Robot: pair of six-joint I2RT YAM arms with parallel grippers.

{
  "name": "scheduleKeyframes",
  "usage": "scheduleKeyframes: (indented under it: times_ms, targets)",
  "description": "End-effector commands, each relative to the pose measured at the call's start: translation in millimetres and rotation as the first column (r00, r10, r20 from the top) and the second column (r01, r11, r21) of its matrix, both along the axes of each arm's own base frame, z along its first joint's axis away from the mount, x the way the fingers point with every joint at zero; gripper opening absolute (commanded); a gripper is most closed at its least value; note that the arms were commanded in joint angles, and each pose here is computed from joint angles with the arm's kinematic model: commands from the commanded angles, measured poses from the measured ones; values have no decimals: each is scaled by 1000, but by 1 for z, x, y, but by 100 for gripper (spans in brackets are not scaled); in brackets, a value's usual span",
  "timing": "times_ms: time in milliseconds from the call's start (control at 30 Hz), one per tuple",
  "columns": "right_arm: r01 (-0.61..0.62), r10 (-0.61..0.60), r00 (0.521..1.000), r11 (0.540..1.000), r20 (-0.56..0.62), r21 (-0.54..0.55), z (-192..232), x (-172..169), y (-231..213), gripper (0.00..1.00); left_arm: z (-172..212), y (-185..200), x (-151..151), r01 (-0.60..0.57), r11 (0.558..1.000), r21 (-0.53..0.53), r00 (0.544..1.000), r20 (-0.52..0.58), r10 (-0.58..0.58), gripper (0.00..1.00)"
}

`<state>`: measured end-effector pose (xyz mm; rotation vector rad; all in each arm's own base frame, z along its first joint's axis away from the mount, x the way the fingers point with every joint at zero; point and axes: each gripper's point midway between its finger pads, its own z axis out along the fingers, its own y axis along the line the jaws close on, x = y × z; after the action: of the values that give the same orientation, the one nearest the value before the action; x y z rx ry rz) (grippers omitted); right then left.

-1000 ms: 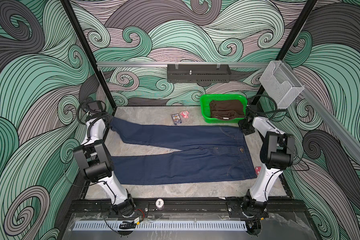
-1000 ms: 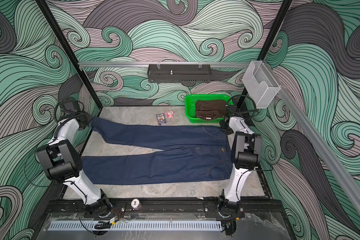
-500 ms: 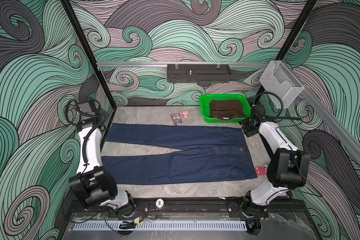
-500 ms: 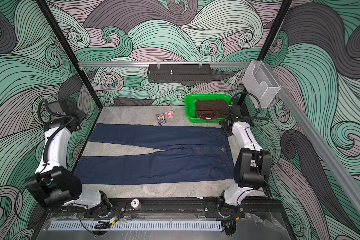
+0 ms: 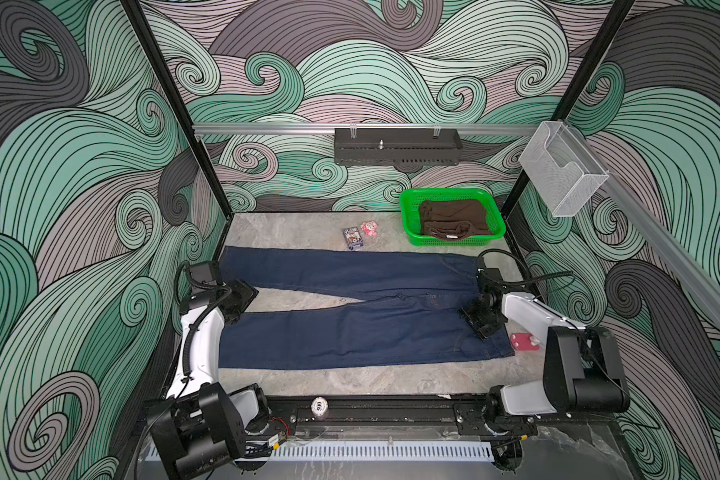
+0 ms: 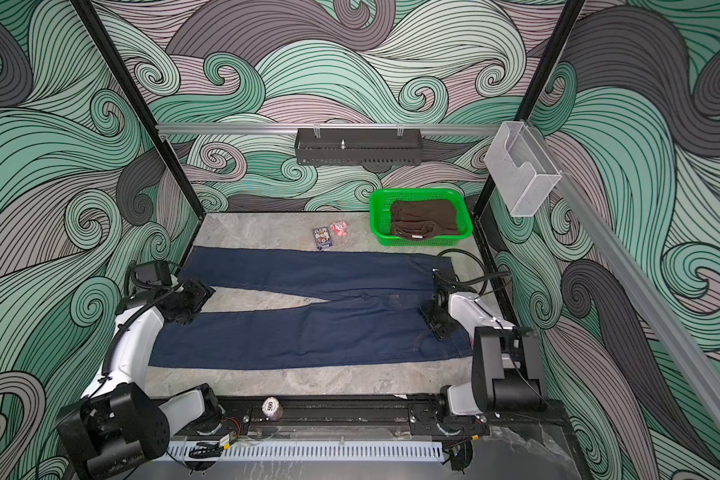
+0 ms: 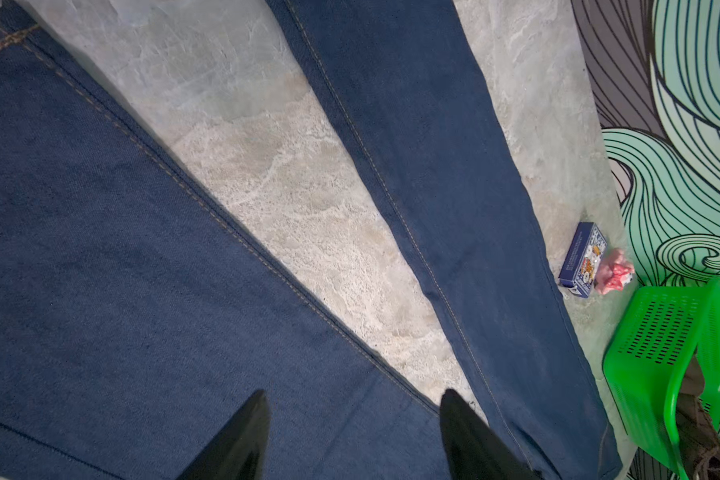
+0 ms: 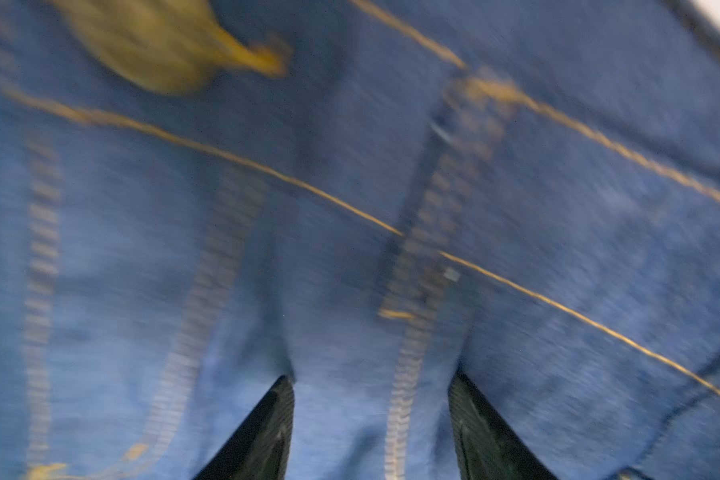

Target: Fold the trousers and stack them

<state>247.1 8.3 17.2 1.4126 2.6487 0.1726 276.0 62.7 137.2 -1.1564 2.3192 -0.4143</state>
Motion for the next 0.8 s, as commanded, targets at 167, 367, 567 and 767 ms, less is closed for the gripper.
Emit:
scheduleKeyframes:
  times_ms: [167, 367, 567, 767]
  targets:
    - [40, -46, 994, 997, -102, -61, -13, -43, -10, 63, -24, -8, -28, -45, 998, -38, 995, -86, 42, 72]
    - [59, -64, 991, 997, -118, -51, -20, -75, -9, 63, -19, -19, -49, -38, 997, -66, 993, -116, 30, 72]
    - [59, -57, 998, 996, 28, -69, 13, -76, -14, 63, 14, -29, -56, -24, 998, -56, 999, 19, 25, 72]
    - [28, -8, 984, 994, 180, -106, 68, -64, -19, 63, 44, -30, -67, -41, 999, -7, 988, 150, 41, 72]
